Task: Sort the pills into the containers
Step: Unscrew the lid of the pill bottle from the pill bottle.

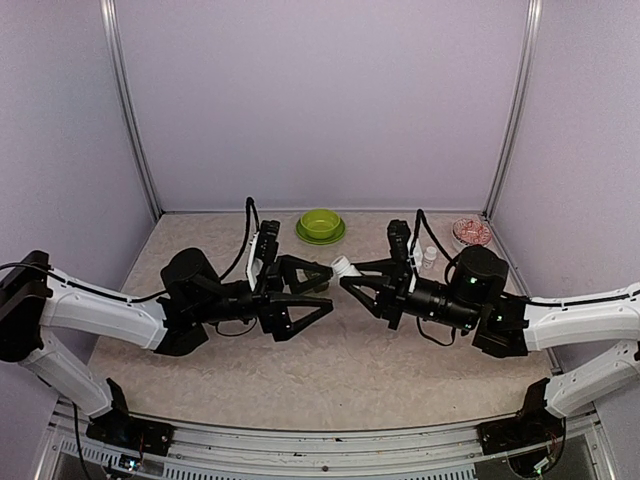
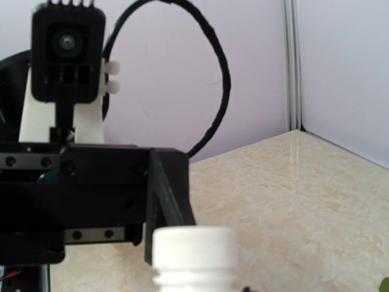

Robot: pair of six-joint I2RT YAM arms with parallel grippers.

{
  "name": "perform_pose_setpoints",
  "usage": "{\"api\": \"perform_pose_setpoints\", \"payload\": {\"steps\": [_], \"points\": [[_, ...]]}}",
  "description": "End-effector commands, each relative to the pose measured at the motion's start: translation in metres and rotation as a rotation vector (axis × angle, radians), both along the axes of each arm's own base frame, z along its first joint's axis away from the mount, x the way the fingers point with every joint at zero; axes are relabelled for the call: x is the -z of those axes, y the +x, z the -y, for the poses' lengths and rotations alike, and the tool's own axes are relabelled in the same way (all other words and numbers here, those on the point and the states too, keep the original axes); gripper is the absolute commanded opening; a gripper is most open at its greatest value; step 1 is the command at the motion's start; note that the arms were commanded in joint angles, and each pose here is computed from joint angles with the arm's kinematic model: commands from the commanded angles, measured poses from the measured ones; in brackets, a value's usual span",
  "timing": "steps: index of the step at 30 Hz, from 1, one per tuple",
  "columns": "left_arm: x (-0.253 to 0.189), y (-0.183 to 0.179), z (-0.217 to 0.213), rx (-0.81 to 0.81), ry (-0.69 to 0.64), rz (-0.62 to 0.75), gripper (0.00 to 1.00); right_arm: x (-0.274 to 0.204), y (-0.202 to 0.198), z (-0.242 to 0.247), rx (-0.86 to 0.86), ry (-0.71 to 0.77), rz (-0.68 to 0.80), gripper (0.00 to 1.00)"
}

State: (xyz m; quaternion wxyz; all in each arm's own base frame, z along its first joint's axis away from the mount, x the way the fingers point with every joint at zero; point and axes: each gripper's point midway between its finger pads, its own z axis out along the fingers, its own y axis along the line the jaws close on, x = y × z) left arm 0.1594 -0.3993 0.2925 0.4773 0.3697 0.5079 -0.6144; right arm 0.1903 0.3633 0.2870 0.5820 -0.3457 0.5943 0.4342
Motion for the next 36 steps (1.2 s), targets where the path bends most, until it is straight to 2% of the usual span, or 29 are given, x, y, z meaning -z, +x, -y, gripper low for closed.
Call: {"api": "perform_pose_setpoints", "payload": {"steps": [1,8,14,29,36], "points": [[-0.006,0.004,-0.011,-0.04,-0.017,0.019,0.99,-0.009,-0.006,0.004,-0.021,0.007,0.046,0.14],[-0.015,0.014,-0.01,-0.058,-0.024,0.036,0.99,0.004,-0.022,-0.023,-0.184,-0.016,0.015,0.13],[-0.012,0.012,0.001,-0.013,-0.019,0.031,0.98,0.01,-0.028,-0.039,-0.239,-0.016,-0.006,0.12],[-0.002,0.005,0.01,0.01,-0.009,0.028,0.9,0.022,-0.017,-0.041,-0.182,-0.013,-0.042,0.12],[-0.001,0.009,0.007,-0.024,-0.012,0.03,0.9,0.026,-0.022,-0.041,-0.21,-0.022,-0.048,0.12]]}}
